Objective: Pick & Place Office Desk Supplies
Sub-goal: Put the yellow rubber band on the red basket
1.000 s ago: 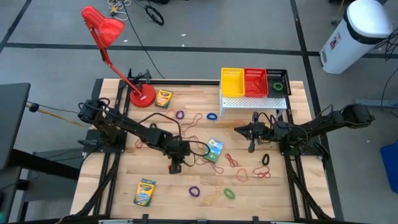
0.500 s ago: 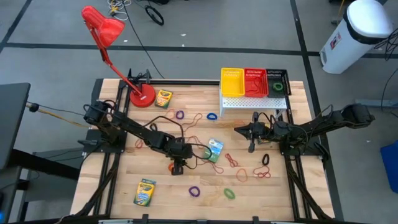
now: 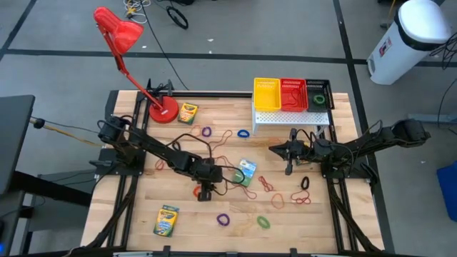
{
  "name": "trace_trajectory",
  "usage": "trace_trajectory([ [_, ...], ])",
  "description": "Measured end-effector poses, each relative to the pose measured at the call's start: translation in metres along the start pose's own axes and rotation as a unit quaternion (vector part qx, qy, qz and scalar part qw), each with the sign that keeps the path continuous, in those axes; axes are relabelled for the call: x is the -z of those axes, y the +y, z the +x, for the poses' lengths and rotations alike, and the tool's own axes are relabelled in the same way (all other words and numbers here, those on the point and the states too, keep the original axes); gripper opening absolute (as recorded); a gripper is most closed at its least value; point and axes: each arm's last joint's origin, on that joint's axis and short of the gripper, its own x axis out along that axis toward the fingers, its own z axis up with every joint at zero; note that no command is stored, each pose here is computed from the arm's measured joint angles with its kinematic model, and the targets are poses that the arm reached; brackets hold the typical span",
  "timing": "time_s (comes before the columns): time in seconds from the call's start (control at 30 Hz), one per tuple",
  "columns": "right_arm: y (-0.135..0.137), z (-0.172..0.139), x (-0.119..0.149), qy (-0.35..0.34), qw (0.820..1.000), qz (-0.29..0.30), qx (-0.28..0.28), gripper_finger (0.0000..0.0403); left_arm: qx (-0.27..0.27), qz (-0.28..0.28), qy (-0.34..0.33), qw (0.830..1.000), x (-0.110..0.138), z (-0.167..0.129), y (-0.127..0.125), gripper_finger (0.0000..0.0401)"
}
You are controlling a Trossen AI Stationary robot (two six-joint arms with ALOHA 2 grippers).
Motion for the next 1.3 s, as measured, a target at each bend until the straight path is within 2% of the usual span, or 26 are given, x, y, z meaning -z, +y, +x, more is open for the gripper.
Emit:
trace_trajectory([
  [0.17,0.0,0.0,0.0,0.002,1.0,-0.001,0.0,0.0013,0.012,0.0,0.003,1.0,0.001,0.006,-0.001,0.0127],
  [0.4,0.0,0.0,0.001,0.003,1.0,-0.001,0.001,0.0013,0.001,0.015,0.01,1.0,0.002,0.006,-0.003,0.0106],
  [0.5,0.0,0.0,0.001,0.003,1.0,-0.001,0.001,0.0013,-0.003,0.015,0.031,0.999,0.0,0.003,-0.002,0.008],
  [0.67,0.0,0.0,0.001,0.003,1.0,-0.001,0.001,0.0013,-0.02,0.015,0.061,0.998,-0.009,-0.009,0.0,0.0011],
  [1.03,0.0,0.0,0.001,0.003,1.0,0.0,0.001,0.0013,-0.087,-0.011,-0.051,0.995,-0.032,-0.062,0.01,0.0004],
  [1.3,0.002,0.0,0.0,0.002,0.999,0.036,-0.038,0.0014,-0.087,-0.065,-0.196,0.975,-0.059,-0.079,0.014,0.0005],
])
